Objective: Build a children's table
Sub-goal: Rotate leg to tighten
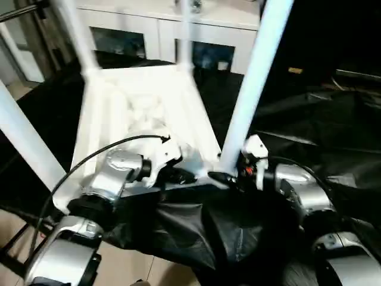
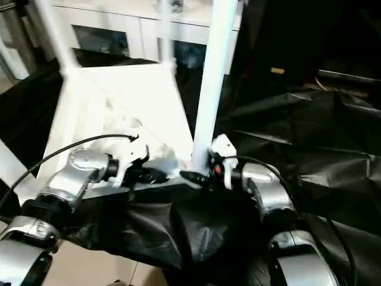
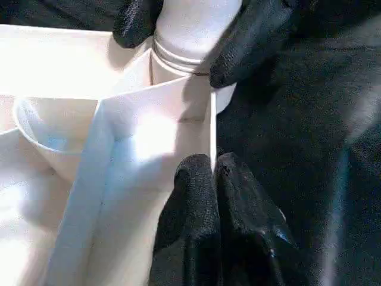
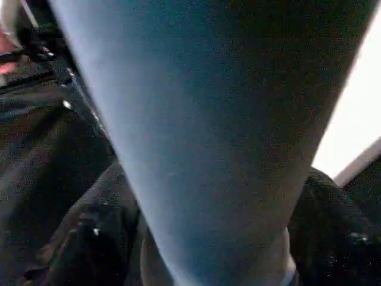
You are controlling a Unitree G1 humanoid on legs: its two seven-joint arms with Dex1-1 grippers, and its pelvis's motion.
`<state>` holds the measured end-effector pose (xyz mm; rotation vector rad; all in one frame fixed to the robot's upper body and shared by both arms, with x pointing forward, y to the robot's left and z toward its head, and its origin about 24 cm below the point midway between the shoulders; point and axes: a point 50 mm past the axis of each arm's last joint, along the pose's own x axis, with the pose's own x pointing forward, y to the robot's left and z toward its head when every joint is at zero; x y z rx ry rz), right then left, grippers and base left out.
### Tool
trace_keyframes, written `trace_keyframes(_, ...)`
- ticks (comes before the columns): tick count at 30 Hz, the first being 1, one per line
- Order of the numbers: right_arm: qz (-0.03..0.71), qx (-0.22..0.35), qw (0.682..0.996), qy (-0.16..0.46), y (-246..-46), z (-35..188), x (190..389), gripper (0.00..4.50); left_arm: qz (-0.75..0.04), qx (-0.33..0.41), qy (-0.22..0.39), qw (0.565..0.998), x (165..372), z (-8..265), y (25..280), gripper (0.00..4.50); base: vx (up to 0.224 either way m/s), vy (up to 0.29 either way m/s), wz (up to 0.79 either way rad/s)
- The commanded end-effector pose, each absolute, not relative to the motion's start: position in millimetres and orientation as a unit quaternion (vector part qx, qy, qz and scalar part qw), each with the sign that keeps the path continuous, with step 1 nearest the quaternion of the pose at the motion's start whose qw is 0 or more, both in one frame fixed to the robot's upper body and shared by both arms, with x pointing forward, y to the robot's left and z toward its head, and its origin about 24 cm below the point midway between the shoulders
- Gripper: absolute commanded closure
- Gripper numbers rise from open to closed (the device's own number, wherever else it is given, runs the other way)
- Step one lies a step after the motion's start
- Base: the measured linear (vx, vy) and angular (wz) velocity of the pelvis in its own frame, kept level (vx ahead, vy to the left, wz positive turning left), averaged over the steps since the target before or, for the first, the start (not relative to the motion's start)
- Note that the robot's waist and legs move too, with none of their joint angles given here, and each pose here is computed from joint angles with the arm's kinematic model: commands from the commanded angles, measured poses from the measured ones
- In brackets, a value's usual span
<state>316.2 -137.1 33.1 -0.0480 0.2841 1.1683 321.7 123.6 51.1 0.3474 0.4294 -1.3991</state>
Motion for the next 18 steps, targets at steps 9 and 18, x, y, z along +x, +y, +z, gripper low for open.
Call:
trace_keyframes(9, 0.631, -0.009, 0.762, 0.149, -112.5, 30.5, 300.8, 1.92, -0.672, 0.158, 0.184, 0.699, 319.0, 53.8, 108.4, 4.5, 0.0, 0.0, 0.0)
trace_keyframes(18, 0.533, 0.002, 0.829, 0.17, -104.2, 17.1, 309.9, 1.94, -0.616, 0.16, 0.181, 0.75, 327.1, 49.3, 98.9, 4.5, 0.0, 0.0, 0.0)
